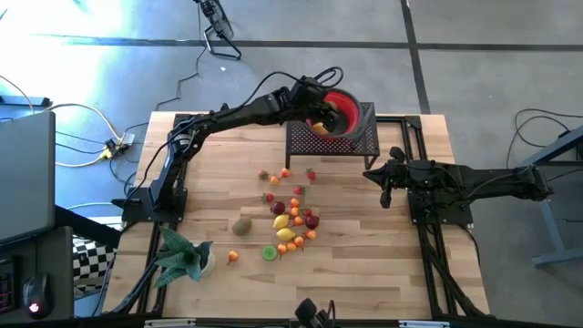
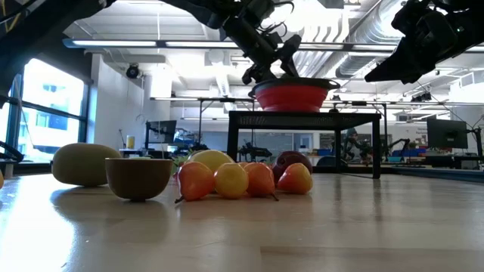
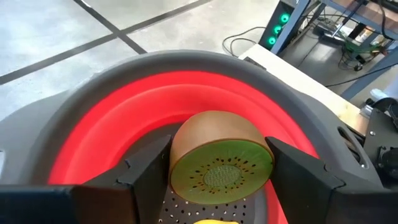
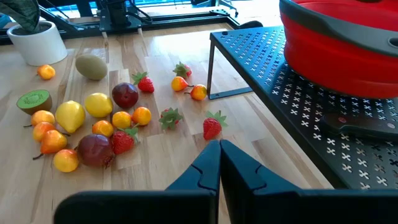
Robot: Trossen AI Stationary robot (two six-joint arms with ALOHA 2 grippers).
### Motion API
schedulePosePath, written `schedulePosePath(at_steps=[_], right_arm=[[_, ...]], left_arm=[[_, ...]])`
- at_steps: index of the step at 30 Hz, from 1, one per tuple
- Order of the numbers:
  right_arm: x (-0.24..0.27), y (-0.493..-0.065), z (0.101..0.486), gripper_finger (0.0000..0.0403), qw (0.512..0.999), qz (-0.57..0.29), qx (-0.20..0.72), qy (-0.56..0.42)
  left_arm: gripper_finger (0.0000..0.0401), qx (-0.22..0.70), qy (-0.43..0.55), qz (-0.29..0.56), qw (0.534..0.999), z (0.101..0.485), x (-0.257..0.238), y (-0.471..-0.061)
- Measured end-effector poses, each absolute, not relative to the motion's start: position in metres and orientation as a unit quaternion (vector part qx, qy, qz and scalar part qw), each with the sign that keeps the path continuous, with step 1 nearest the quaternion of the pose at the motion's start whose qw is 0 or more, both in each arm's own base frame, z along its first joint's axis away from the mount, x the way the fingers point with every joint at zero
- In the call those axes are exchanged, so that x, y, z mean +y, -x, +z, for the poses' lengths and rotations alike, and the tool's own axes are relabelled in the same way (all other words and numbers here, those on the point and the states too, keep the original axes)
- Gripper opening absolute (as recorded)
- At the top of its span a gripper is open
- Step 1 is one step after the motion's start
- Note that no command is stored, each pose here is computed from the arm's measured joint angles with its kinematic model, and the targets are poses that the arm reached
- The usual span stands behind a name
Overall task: Pick & Place Fruit
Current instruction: Put the half kiwi into the strainer on the shelf, then put the pomegranate into the strainer on the shelf
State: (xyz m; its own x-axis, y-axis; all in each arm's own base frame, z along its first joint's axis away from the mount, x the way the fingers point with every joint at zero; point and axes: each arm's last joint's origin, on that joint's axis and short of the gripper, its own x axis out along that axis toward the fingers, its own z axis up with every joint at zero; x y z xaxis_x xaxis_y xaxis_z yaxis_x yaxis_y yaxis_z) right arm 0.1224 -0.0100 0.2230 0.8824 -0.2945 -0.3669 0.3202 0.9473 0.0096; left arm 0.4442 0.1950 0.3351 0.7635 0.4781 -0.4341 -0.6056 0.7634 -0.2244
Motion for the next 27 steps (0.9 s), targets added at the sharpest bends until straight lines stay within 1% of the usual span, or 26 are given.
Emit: schedulePosePath(at_steps=[8,18,20,27], right_arm=[[-0.01,-0.1224,0.2231,0.0003,0.97,-0.158,0.184,-0.032],[-0.01,-0.1224,0.2231,0.0003,0.97,-0.156,0.185,-0.023],[-0.01,-0.1224,0.223,0.0003,0.97,-0.156,0.186,-0.023],[-0.01,-0.1224,0.2231,0.0003,0.97,-0.156,0.186,-0.023]], left_arm=[[0.0239,0.182,0.181,0.282,0.924,0.3349,0.1943,-0.4445],[0.0242,0.205,0.158,0.277,0.925,0.332,0.1937,-0.4431],[0.0253,0.213,0.159,0.276,0.924,0.3307,0.1933,-0.4426],[0.0321,0.223,0.147,0.266,0.926,0.3297,0.1927,-0.4423]])
